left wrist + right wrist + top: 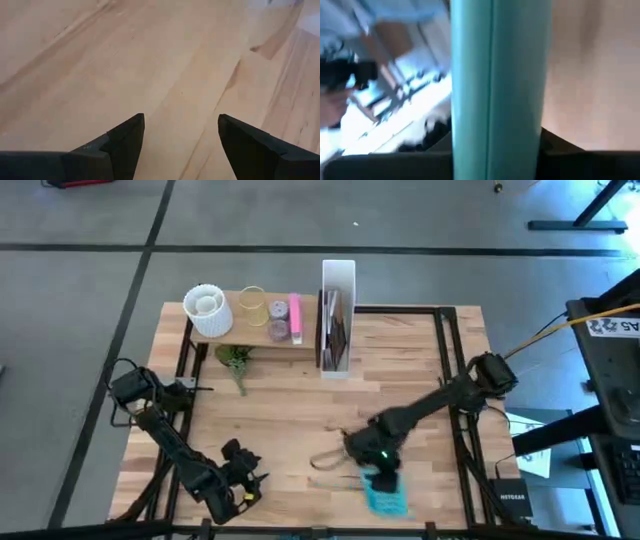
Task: Stock shelves
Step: Remove the blue calculator from under the shelf, then remove the pink stapler from the shelf
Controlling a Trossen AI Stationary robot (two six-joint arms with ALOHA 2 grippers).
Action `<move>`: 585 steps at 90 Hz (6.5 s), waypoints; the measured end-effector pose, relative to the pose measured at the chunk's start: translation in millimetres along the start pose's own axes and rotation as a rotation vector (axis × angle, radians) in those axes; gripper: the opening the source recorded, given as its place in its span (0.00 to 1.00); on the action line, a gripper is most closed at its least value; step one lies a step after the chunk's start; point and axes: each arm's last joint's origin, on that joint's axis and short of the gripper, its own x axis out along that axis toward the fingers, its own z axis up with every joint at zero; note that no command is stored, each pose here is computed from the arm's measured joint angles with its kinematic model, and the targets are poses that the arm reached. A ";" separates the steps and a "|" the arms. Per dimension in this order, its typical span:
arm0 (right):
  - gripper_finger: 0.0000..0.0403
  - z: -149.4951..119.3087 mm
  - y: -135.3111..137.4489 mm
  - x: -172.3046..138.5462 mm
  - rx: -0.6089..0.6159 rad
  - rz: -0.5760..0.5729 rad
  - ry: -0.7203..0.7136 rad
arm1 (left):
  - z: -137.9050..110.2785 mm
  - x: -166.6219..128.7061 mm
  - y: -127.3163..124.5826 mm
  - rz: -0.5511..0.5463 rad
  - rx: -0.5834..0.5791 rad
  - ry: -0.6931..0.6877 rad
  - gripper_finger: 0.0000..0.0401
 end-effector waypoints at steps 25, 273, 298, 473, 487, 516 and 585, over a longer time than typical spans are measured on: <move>0.19 -46.7 -16.5 44.0 0.106 -0.068 0.166 | -0.3 -0.7 -0.1 0.000 0.021 -0.011 0.59; 0.87 47.5 42.6 102.1 -0.127 -0.560 -1.915 | 292.7 -14.3 23.8 0.262 0.167 -0.362 0.59; 0.87 56.4 34.6 114.1 -0.124 -0.488 -1.875 | 341.5 19.3 125.2 0.500 -0.224 -0.221 0.59; 0.87 56.6 36.6 113.8 -0.155 -0.508 -1.867 | 374.3 -1.8 134.4 0.671 -0.180 -0.360 0.27; 0.87 56.6 36.6 113.8 -0.155 -0.507 -1.868 | 368.2 -63.0 93.2 0.594 -0.049 -0.443 0.27; 0.87 57.2 36.2 112.8 -0.156 -0.519 -1.871 | 271.3 -166.6 19.6 0.055 0.261 -0.221 0.27; 0.87 57.7 43.1 111.1 -0.140 -0.399 -1.888 | -19.6 -194.6 -30.1 -0.286 0.422 0.177 0.27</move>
